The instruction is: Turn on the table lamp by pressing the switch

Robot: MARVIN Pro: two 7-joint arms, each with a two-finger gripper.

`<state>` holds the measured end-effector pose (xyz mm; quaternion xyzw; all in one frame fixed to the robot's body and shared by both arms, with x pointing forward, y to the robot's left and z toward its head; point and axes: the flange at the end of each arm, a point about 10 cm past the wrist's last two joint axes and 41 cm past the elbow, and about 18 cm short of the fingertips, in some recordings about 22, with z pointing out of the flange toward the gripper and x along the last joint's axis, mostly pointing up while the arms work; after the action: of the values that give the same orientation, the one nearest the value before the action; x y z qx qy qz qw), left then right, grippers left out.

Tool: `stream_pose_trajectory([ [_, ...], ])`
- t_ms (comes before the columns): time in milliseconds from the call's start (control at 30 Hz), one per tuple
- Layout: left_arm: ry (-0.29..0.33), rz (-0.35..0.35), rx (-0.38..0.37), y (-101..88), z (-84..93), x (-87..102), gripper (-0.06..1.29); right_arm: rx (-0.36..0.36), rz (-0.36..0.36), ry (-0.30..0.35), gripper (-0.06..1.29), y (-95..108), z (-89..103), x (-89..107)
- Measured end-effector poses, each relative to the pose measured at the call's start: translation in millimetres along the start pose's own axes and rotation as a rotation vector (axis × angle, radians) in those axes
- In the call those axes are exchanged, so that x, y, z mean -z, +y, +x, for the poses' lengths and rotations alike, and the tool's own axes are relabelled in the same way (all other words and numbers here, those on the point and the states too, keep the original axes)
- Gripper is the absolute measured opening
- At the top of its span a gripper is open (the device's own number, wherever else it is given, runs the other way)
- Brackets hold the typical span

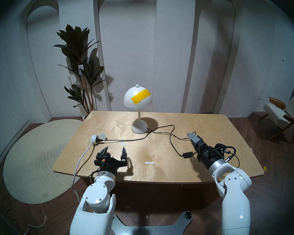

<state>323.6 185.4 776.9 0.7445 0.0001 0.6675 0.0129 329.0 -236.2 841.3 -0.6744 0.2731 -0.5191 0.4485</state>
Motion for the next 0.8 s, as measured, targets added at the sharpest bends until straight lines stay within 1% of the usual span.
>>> stream_pose_trajectory([
  [100,0.000,0.000,0.000,0.0,0.0,0.0,1.23,-0.046,0.025,-0.003,1.21,1.4,0.7,-5.7],
  [233,0.000,0.000,0.000,0.0,0.0,0.0,1.23,-0.107,0.077,-0.012,1.21,-5.2,2.7,-12.5],
  [300,0.000,0.000,0.000,0.0,0.0,0.0,1.23,-0.128,0.092,-0.015,1.21,-8.7,4.1,-14.3],
  [400,0.000,0.000,0.000,0.0,0.0,0.0,1.23,-0.149,0.098,-0.018,1.21,-12.2,6.3,-14.9],
  [567,0.000,0.000,0.000,0.0,-0.1,0.0,1.23,-0.155,0.086,-0.003,1.21,-14.1,14.1,-7.1],
  [800,0.000,0.000,0.000,0.0,-0.1,0.0,1.23,-0.145,0.051,0.010,1.21,-5.4,14.9,12.5],
])
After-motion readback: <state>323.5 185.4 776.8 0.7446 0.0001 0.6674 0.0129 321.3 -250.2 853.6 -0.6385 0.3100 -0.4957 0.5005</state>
